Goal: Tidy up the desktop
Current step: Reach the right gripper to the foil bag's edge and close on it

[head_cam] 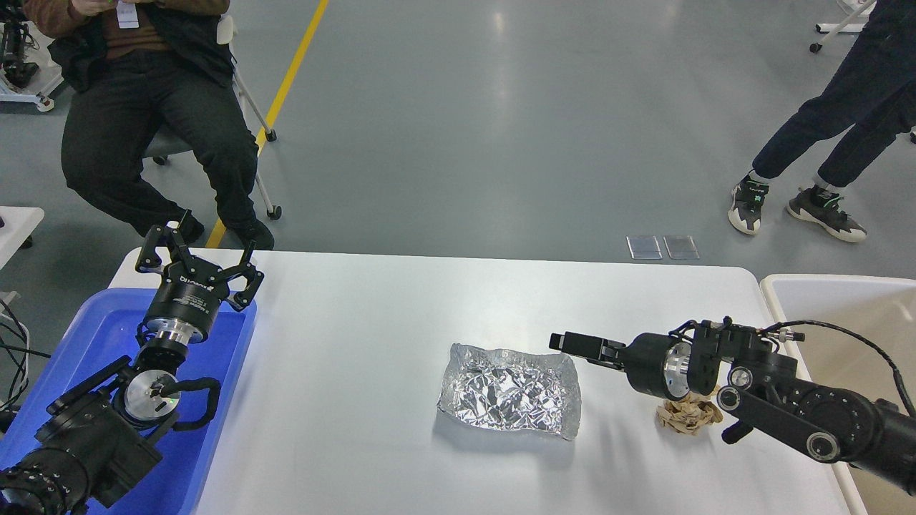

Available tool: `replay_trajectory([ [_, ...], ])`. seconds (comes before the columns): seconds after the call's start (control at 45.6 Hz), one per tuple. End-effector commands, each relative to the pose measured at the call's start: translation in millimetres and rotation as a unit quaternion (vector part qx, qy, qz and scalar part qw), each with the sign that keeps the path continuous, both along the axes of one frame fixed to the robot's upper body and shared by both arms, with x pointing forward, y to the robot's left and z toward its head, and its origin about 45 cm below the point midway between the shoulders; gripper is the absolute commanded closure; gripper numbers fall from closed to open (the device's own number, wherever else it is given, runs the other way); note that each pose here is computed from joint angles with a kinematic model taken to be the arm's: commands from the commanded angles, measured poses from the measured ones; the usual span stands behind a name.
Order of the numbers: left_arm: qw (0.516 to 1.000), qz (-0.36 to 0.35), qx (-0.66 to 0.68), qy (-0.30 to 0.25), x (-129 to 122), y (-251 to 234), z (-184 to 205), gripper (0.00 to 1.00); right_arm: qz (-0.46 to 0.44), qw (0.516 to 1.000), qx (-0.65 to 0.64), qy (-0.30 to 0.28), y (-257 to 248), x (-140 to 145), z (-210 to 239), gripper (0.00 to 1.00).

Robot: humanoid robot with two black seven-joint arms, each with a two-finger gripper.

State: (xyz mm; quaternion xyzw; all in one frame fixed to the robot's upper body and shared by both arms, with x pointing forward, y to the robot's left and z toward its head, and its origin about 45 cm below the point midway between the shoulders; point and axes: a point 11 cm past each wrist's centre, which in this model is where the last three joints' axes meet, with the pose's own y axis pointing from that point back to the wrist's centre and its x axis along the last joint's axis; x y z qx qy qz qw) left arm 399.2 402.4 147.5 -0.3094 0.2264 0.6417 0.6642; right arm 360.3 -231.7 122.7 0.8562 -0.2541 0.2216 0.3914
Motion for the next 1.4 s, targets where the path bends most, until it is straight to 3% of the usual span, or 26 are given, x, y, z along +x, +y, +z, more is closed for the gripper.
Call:
replay_trajectory([
  [0.0, 1.0, 0.0, 0.0, 0.0, 0, 0, 0, 0.0, 0.032, 0.999, -0.041, -0.016, -2, -12, -22, 0.0],
  [0.724, 1.0, 0.0, 0.0, 0.0, 0, 0, 0, 0.0, 0.077, 0.991, -0.088, -0.06, 5, -23, -76, 0.02],
  [0.878, 1.0, 0.0, 0.0, 0.0, 0, 0, 0, 0.0, 0.083, 0.991, -0.079, -0.071, 9, -24, -74, 0.16],
  [0.988, 1.0, 0.0, 0.0, 0.0, 0, 0, 0, 0.0, 0.09, 0.991, -0.073, -0.072, 11, -25, -74, 0.19],
  [1.076, 1.0, 0.0, 0.0, 0.0, 0, 0, 0, 0.0, 0.091, 0.99, -0.076, -0.07, 10, -26, -75, 0.39],
  [1.098, 1.0, 0.0, 0.0, 0.0, 0, 0, 0, 0.0, 0.092, 0.99, -0.076, -0.07, 10, -26, -75, 0.49],
  [1.163, 1.0, 0.0, 0.0, 0.0, 0, 0, 0, 0.0, 0.097, 0.99, -0.08, -0.067, 10, -29, -77, 0.93],
  [1.185, 1.0, 0.0, 0.0, 0.0, 0, 0, 0, 0.0, 0.099, 0.989, -0.082, -0.067, 10, -29, -78, 1.0],
  [1.383, 1.0, 0.0, 0.0, 0.0, 0, 0, 0, 0.0, 0.106, 0.988, -0.083, -0.071, 11, -29, -77, 1.0],
])
